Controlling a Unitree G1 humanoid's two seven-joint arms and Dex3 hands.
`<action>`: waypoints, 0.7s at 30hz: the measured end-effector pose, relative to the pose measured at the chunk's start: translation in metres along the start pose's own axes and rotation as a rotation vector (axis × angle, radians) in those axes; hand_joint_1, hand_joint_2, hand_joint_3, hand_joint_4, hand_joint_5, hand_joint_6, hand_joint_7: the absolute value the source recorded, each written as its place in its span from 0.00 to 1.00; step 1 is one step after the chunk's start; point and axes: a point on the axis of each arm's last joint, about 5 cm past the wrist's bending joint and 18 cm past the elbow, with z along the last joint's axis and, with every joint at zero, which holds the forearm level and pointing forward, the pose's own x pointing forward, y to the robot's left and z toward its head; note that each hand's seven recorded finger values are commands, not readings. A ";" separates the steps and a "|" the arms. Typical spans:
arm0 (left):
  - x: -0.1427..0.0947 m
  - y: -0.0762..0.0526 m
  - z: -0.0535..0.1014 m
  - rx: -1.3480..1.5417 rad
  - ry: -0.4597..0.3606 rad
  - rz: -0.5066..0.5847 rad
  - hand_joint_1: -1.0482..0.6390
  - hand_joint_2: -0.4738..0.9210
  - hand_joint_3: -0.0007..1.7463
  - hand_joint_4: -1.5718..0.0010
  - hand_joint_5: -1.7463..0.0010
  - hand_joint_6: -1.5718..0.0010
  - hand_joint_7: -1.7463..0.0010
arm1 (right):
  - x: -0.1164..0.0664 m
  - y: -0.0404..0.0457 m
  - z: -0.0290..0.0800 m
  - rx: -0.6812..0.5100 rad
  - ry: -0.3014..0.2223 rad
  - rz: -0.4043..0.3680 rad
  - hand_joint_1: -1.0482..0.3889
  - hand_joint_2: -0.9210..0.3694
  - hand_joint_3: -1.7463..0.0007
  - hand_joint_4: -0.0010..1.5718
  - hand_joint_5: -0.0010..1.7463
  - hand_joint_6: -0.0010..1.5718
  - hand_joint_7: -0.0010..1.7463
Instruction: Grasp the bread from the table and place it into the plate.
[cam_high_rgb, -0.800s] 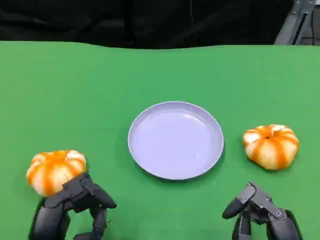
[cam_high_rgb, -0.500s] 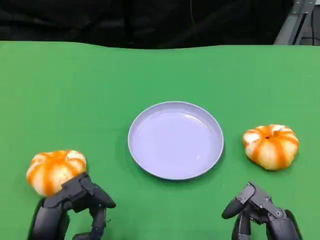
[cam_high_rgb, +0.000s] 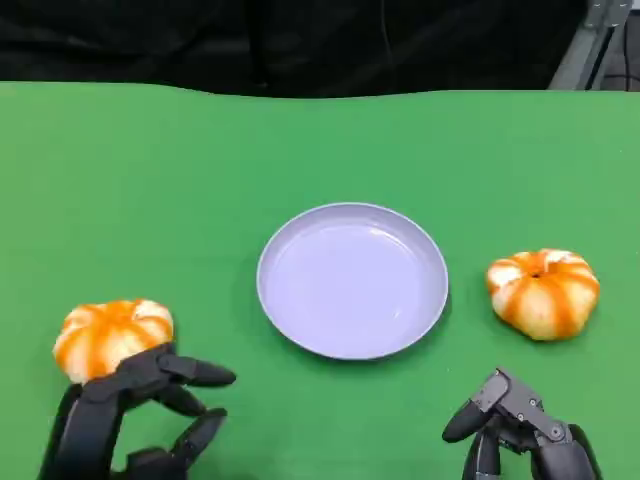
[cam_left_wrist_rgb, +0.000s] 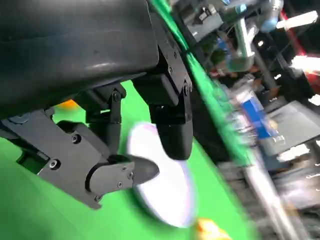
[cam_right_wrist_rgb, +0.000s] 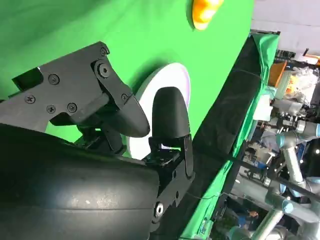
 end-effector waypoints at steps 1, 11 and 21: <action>0.002 0.003 0.003 0.082 0.015 -0.014 0.32 1.00 0.06 0.72 0.57 0.54 0.99 | 0.000 0.0002 0.000 0.000 -0.001 0.001 0.58 0.23 0.14 0.53 1.00 0.32 1.00; 0.017 0.027 0.012 0.740 0.127 -0.161 0.26 1.00 0.06 0.94 0.64 0.74 1.00 | -0.001 0.0008 0.003 0.001 -0.014 0.003 0.58 0.22 0.14 0.51 1.00 0.31 1.00; 0.042 0.022 0.013 0.987 0.224 -0.252 0.23 1.00 0.04 1.00 0.66 0.80 1.00 | -0.001 0.0035 0.006 0.002 -0.023 -0.001 0.58 0.22 0.14 0.51 1.00 0.31 1.00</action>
